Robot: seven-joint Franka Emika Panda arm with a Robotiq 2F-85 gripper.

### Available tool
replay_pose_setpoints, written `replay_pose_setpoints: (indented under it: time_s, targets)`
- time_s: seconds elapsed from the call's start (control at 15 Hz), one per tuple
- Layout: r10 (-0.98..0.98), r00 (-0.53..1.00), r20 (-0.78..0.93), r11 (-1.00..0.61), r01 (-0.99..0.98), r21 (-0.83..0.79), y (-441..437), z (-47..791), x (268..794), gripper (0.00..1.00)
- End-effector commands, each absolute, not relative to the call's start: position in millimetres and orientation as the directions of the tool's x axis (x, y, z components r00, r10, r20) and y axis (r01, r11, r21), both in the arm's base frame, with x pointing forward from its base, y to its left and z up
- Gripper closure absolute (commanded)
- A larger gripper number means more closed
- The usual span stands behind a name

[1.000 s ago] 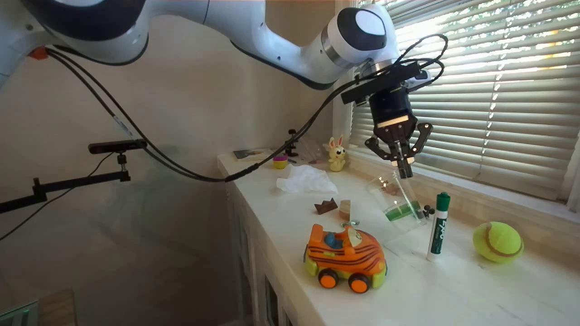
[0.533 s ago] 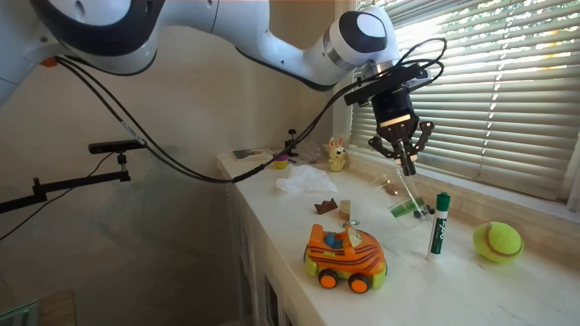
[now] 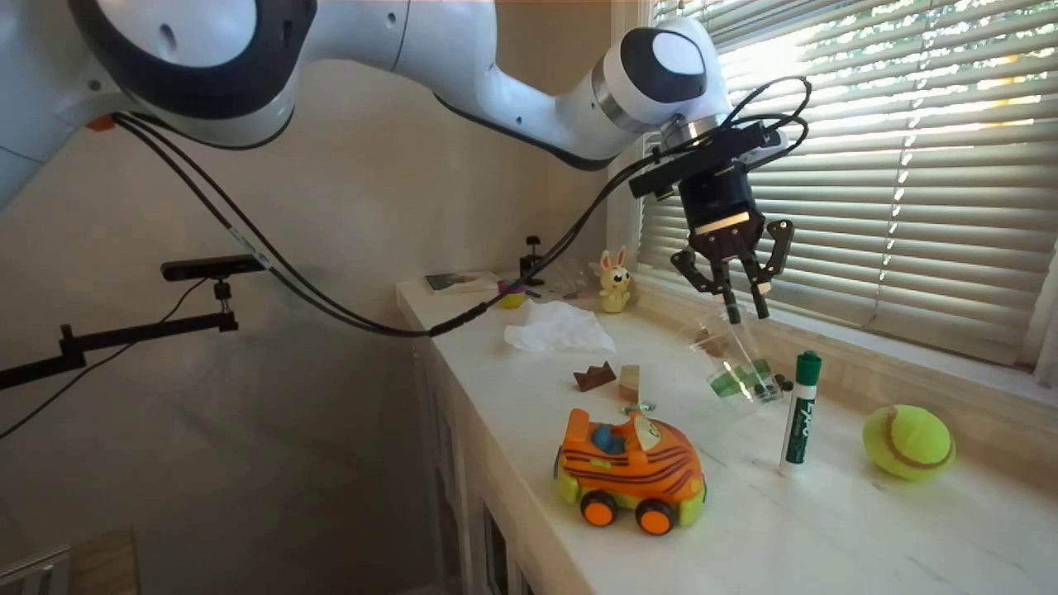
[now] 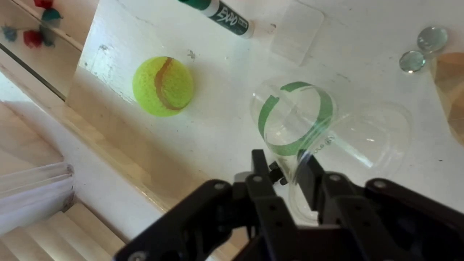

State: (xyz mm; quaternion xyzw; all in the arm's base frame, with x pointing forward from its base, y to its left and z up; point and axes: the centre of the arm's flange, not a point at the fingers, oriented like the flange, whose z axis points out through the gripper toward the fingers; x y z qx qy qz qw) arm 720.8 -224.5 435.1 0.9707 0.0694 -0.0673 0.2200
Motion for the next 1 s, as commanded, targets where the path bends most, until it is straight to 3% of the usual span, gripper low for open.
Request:
replay_pose_setpoints:
  time_s: [0.0, 0.27, 0.33, 0.73, 0.93]
  targets:
    - [0.088, 0.986, -0.139, -0.895, 0.139, 0.423, -225.2, 440.0, 734.9, 0.48]
    - [0.087, 0.987, -0.134, -0.896, 0.136, 0.423, -225.2, 441.4, 735.4, 0.3]
    - [0.087, 0.987, -0.133, -0.896, 0.136, 0.424, -225.3, 442.0, 735.5, 0.34]
    - [0.085, 0.988, -0.126, -0.895, 0.131, 0.426, -227.3, 444.4, 736.6, 0.33]
    - [0.085, 0.989, -0.123, -0.895, 0.13, 0.427, -227.4, 445.6, 736.8, 0.23]
